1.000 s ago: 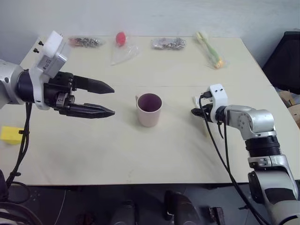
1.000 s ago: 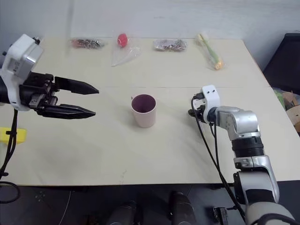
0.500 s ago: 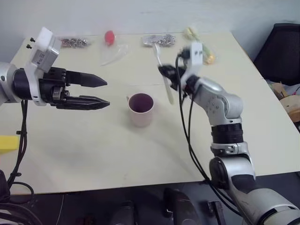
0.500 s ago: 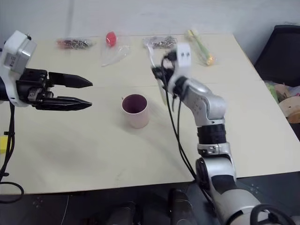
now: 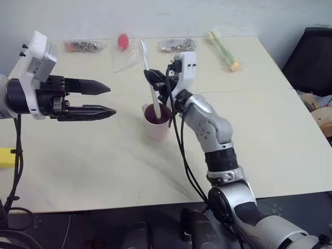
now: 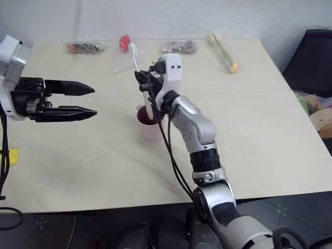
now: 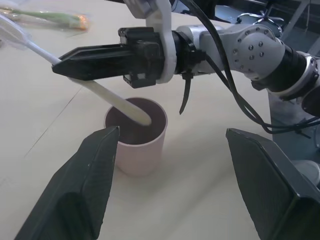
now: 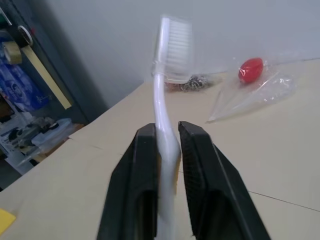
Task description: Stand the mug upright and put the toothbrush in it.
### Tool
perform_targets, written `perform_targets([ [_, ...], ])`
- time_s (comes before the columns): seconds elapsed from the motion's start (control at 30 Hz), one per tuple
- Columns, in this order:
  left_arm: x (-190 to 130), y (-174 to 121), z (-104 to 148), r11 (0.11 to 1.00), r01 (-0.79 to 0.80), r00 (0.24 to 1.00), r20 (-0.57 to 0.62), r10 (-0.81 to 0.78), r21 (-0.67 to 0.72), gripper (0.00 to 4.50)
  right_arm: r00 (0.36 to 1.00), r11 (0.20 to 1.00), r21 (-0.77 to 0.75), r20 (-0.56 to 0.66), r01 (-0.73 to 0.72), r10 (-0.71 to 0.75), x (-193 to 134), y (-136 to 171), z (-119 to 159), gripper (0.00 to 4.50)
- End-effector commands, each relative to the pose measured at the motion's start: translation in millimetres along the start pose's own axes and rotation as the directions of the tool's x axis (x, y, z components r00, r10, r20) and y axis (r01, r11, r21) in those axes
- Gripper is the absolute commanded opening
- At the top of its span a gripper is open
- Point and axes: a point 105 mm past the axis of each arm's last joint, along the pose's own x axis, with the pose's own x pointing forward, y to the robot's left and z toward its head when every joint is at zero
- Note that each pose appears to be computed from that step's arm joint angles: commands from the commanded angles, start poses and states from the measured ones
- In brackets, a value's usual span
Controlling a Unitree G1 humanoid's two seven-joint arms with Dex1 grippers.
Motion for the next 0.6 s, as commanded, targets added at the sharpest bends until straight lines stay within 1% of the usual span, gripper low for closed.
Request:
perform_targets([
  [0.03,-8.6,0.5,13.6,0.999,-0.031,0.999,0.046,0.029,0.039,3.6,0.992,0.992,-0.109,0.097,-0.069,0.08,-13.1,13.3,26.3,2.18],
  [0.1,-9.1,1.7,14.8,0.999,-0.036,0.997,0.066,0.034,0.039,3.6,0.988,0.986,-0.111,0.083,-0.12,0.13,-24.7,18.4,31.8,2.92],
  [0.17,-9.0,4.1,15.4,0.998,-0.05,0.996,0.082,0.046,0.049,3.6,0.975,0.971,-0.12,0.055,-0.206,0.214,-41.0,24.8,43.2,3.55],
  [0.27,-9.6,5.5,13.6,0.997,-0.053,0.995,0.09,0.047,0.064,3.6,0.943,0.929,-0.164,-0.047,-0.332,0.328,-67.4,28.8,55.7,3.55],
  [0.33,-11.2,8.4,9.3,0.994,-0.069,0.996,0.071,0.062,0.09,3.6,0.897,0.878,-0.217,-0.221,-0.427,0.382,-99.5,15.9,62.0,3.55],
  [0.37,-12.3,9.8,7.0,0.991,-0.076,0.996,0.059,0.07,0.112,3.6,0.864,0.855,-0.226,-0.319,-0.467,0.388,-117.8,6.8,65.3,3.55],
  [0.4,-13.4,10.0,3.5,0.989,-0.075,0.997,0.037,0.071,0.127,3.6,0.833,0.843,-0.223,-0.403,-0.49,0.378,-136.1,-4.6,71.6,3.55],
  [0.47,-15.9,8.0,-3.5,0.99,-0.052,0.999,-0.003,0.052,0.132,3.6,0.78,0.831,-0.213,-0.52,-0.514,0.349,-163.7,-21.5,80.8,3.55],
  [0.53,-19.4,5.2,-11.2,0.992,-0.024,0.999,-0.043,0.03,0.125,3.6,0.738,0.833,-0.212,-0.604,-0.511,0.3,-184.6,-37.7,85.8,3.55],
  [0.6,-22.4,3.6,-16.6,0.993,-0.008,0.998,-0.064,0.016,0.118,3.6,0.721,0.84,-0.22,-0.644,-0.496,0.256,-197.0,-49.5,89.5,3.55],
])
